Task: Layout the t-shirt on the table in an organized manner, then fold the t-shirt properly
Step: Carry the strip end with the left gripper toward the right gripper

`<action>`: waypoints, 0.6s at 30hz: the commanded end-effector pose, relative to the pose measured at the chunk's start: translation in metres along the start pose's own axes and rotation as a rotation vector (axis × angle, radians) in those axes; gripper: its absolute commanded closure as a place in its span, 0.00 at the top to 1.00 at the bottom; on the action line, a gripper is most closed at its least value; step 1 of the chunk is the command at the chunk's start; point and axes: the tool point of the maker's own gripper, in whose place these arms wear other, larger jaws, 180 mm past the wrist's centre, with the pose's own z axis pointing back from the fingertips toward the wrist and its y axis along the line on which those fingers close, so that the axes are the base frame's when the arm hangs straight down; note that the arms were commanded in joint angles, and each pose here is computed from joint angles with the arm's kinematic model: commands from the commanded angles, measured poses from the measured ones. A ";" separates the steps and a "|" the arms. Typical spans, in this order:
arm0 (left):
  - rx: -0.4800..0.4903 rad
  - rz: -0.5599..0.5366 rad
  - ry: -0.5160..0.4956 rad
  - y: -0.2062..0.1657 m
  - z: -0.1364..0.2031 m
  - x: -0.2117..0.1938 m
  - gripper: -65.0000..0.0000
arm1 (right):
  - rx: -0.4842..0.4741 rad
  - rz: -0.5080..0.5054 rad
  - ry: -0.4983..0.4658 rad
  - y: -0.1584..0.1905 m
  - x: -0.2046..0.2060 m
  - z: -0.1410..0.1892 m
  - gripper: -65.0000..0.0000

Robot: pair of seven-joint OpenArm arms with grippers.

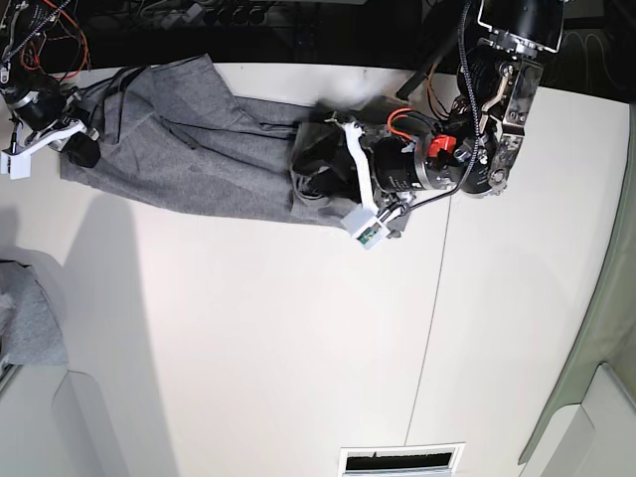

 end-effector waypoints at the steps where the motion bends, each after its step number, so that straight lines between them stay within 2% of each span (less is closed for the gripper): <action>1: -0.026 -0.004 -0.068 -0.006 0.001 0.020 0.55 | 0.026 0.020 -0.038 0.003 0.017 0.004 0.24; 2: -0.037 0.003 -0.077 -0.009 -0.001 0.022 0.57 | 0.039 0.023 -0.034 0.005 0.017 0.005 0.31; 4: -0.058 0.017 -0.085 -0.015 -0.004 0.024 0.56 | 0.047 0.044 -0.025 0.007 0.021 0.008 0.37; 7: -0.130 0.031 -0.113 -0.029 -0.002 0.031 0.56 | 0.047 0.104 -0.040 0.013 0.036 0.015 0.37; 10: -0.221 0.072 -0.126 -0.047 0.003 0.037 0.56 | 0.041 0.180 -0.097 0.025 0.061 0.029 0.37; 14: -0.344 0.107 -0.101 -0.069 0.011 0.039 0.56 | -0.036 0.265 -0.127 0.020 0.079 0.043 0.37; 18: -0.403 0.127 -0.096 -0.077 0.018 0.040 0.56 | -0.149 0.299 -0.115 -0.006 0.082 0.047 0.37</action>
